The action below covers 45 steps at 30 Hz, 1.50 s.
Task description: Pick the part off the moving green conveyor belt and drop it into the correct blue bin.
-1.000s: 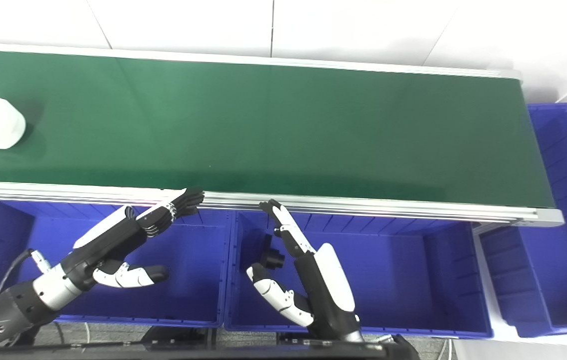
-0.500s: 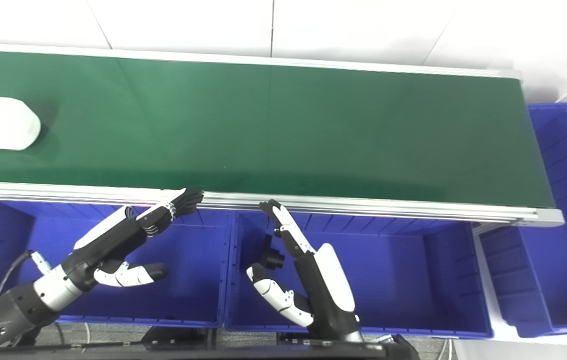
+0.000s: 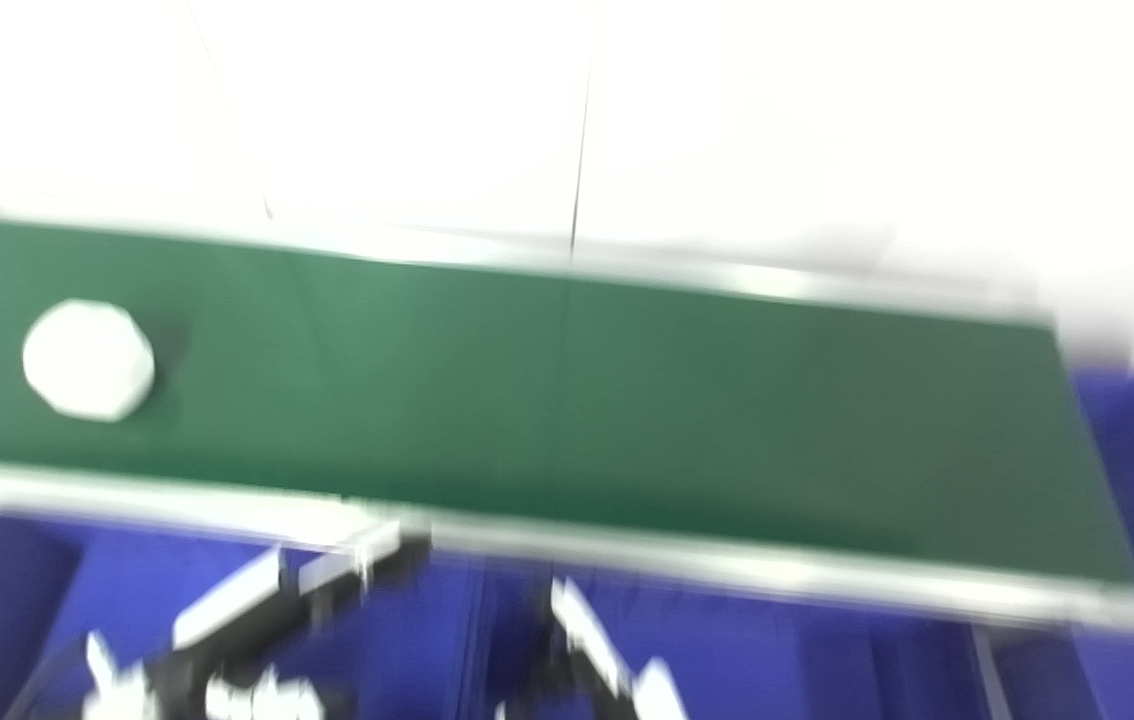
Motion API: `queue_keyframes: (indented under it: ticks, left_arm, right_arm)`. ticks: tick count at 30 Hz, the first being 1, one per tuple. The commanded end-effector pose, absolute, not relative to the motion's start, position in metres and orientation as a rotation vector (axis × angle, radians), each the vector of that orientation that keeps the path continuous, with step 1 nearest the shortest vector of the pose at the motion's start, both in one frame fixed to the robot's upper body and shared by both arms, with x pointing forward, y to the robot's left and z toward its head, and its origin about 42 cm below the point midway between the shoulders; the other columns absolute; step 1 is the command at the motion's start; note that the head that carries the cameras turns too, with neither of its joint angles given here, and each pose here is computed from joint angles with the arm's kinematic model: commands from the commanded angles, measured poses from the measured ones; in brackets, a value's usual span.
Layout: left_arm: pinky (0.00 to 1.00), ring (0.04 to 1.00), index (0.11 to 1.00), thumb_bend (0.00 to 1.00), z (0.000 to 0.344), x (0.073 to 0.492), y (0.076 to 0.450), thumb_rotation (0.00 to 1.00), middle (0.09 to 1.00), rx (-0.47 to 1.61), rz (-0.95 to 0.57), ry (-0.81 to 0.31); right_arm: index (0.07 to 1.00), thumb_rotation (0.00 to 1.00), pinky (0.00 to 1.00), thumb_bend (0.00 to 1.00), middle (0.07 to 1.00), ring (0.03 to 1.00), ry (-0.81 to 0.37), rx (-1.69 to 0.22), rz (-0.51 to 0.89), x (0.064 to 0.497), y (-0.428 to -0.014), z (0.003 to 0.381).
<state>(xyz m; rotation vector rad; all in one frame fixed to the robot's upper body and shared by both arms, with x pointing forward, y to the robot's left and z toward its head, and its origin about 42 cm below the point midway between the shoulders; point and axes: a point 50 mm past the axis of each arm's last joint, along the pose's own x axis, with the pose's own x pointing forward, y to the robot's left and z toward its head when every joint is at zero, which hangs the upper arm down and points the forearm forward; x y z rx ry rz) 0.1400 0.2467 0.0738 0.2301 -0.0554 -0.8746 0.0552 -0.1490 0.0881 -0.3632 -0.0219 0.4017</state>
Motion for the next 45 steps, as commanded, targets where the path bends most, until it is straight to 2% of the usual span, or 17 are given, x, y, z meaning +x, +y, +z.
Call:
queue_keyframes:
  ticks: [1, 18, 19, 21, 22, 24, 26, 27, 30, 32, 34, 36, 39, 43, 45]
  left_arm:
    - [0.88, 0.940, 0.944, 0.36, 0.083, 0.145, 0.246, 0.56, 0.970, 0.247, -0.873, -0.137]
    - [0.85, 0.931, 0.930, 0.34, 0.089, 0.146, 0.245, 0.51, 0.965, 0.253, -0.879, -0.150]
    - [0.85, 0.930, 0.930, 0.34, 0.094, 0.148, 0.246, 0.51, 0.964, 0.272, -0.878, -0.166]
    - [0.83, 0.917, 0.917, 0.32, 0.106, 0.154, 0.248, 0.42, 0.948, 0.320, -0.867, -0.214]
    - [0.83, 0.914, 0.915, 0.32, 0.115, 0.160, 0.250, 0.41, 0.945, 0.361, -0.856, -0.252]
    - [0.82, 0.894, 0.893, 0.34, 0.135, 0.175, 0.254, 0.30, 0.925, 0.444, -0.829, -0.342]
    - [0.81, 0.888, 0.889, 0.37, 0.155, 0.192, 0.258, 0.22, 0.921, 0.520, -0.787, -0.425]
    - [0.78, 0.862, 0.871, 0.44, 0.165, 0.200, 0.260, 0.18, 0.894, 0.555, -0.763, -0.463]
    - [0.75, 0.823, 0.843, 0.54, 0.193, 0.229, 0.264, 0.11, 0.853, 0.659, -0.682, -0.590]
    - [0.76, 0.815, 0.837, 0.56, 0.206, 0.245, 0.263, 0.09, 0.845, 0.712, -0.638, -0.648]
    - [0.78, 0.821, 0.839, 0.58, 0.212, 0.253, 0.260, 0.02, 0.846, 0.739, -0.614, -0.676]
    - [0.80, 0.832, 0.848, 0.57, 0.217, 0.259, 0.256, 0.00, 0.855, 0.764, -0.603, -0.699]
    - [0.83, 0.849, 0.863, 0.56, 0.220, 0.263, 0.251, 0.01, 0.871, 0.771, -0.597, -0.719]
    - [0.82, 0.850, 0.869, 0.51, 0.225, 0.263, 0.244, 0.06, 0.872, 0.774, -0.571, -0.739]
    - [0.83, 0.852, 0.873, 0.50, 0.226, 0.263, 0.244, 0.06, 0.874, 0.789, -0.563, -0.747]
  right_arm:
    - [0.905, 0.75, 0.76, 0.32, 0.941, 0.886, -0.110, -0.334, 0.380, 0.058, -0.148, 0.099]
    - [0.917, 0.76, 0.78, 0.32, 0.953, 0.900, -0.099, -0.332, 0.377, 0.054, -0.149, 0.099]
    - [0.918, 0.76, 0.78, 0.32, 0.954, 0.901, -0.098, -0.331, 0.376, 0.054, -0.150, 0.099]
    - [0.919, 0.75, 0.79, 0.32, 0.954, 0.903, -0.097, -0.332, 0.374, 0.054, -0.151, 0.098]
    - [0.919, 0.75, 0.79, 0.32, 0.954, 0.903, -0.097, -0.333, 0.373, 0.054, -0.151, 0.098]
    - [0.920, 0.74, 0.79, 0.31, 0.955, 0.904, -0.098, -0.336, 0.372, 0.055, -0.152, 0.098]
    - [0.921, 0.73, 0.79, 0.30, 0.954, 0.903, -0.098, -0.338, 0.372, 0.055, -0.153, 0.097]
    - [0.922, 0.72, 0.78, 0.30, 0.954, 0.900, -0.097, -0.338, 0.372, 0.056, -0.154, 0.096]
    - [0.926, 0.71, 0.80, 0.28, 0.959, 0.913, -0.102, -0.346, 0.373, 0.057, -0.158, 0.093]
    - [0.928, 0.71, 0.81, 0.27, 0.963, 0.919, -0.105, -0.345, 0.374, 0.058, -0.162, 0.091]
    - [0.934, 0.68, 0.82, 0.26, 0.969, 0.928, -0.111, -0.340, 0.372, 0.058, -0.165, 0.089]
    - [0.937, 0.63, 0.83, 0.23, 0.971, 0.932, -0.110, -0.335, 0.368, 0.059, -0.166, 0.088]
    - [0.942, 0.51, 0.82, 0.20, 0.970, 0.930, -0.109, -0.325, 0.365, 0.060, -0.167, 0.088]
    - [0.945, 0.46, 0.83, 0.16, 0.970, 0.928, -0.109, -0.333, 0.372, 0.061, -0.169, 0.088]
    - [0.949, 0.45, 0.83, 0.15, 0.971, 0.927, -0.109, -0.337, 0.375, 0.062, -0.170, 0.088]
